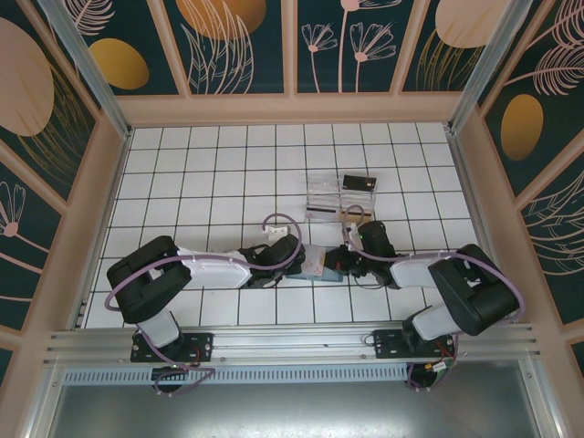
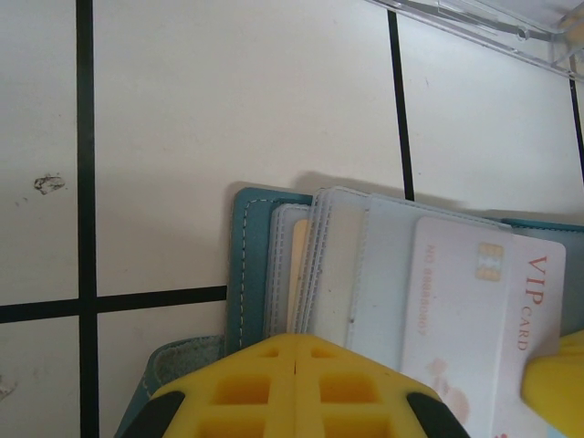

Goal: Take the credit cards out of the card holder

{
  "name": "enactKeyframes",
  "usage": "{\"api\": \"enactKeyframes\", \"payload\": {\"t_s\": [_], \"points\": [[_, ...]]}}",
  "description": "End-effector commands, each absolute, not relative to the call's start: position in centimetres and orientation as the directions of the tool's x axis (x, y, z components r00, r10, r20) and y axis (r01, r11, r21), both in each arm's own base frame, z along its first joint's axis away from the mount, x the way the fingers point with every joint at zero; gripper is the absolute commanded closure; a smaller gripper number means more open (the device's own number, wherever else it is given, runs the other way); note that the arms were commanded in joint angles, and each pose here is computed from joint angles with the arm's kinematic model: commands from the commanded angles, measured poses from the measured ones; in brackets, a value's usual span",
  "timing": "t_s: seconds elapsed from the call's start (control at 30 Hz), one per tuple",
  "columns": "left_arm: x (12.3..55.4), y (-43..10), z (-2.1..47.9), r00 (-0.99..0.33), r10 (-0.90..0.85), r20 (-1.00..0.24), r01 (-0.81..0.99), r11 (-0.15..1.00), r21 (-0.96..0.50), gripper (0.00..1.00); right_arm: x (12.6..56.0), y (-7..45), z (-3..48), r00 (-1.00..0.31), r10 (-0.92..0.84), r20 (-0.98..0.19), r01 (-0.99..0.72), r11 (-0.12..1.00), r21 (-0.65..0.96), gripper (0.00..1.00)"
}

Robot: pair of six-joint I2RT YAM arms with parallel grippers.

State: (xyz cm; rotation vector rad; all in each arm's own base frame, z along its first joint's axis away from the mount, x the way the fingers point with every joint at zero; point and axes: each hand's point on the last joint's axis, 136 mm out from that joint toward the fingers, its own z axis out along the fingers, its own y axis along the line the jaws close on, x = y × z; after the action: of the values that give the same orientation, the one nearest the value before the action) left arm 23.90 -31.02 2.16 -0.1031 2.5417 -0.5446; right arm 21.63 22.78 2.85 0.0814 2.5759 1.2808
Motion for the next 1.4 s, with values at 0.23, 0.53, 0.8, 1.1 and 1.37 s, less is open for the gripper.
{"api": "enactKeyframes", "payload": {"t_s": [0.23, 0.53, 0.8, 1.1, 1.37], "points": [[22.1, -28.4, -1.3, -0.896, -0.103, -0.432, 0.025, 0.960, -0.280, 1.00, 20.4, 18.8, 2.8, -0.950, 0.228, -0.214, -0.014, 0.653, 0.757, 0.93], [22.5, -29.1, -0.6, -0.890, -0.092, -0.446, 0.048, 0.955, -0.293, 1.00, 20.1, 15.7, 4.5, -0.918, 0.305, -0.253, 0.008, 0.652, 0.758, 0.94], [24.1, -31.1, 5.3, -0.839, -0.124, -0.529, 0.108, 0.916, -0.386, 0.87, 22.1, 14.9, 10.3, -0.868, 0.302, -0.395, -0.077, 0.704, 0.706, 1.00], [25.5, -27.7, 13.8, -0.686, -0.288, -0.668, 0.077, 0.884, -0.461, 0.13, 25.8, 17.3, 17.0, -0.806, 0.181, -0.563, -0.215, 0.797, 0.564, 1.00], [24.5, -23.3, 16.4, -0.584, -0.368, -0.724, 0.084, 0.859, -0.505, 0.01, 28.8, 23.3, 20.7, -0.556, -0.339, -0.759, -0.590, 0.804, 0.074, 1.00]]}}
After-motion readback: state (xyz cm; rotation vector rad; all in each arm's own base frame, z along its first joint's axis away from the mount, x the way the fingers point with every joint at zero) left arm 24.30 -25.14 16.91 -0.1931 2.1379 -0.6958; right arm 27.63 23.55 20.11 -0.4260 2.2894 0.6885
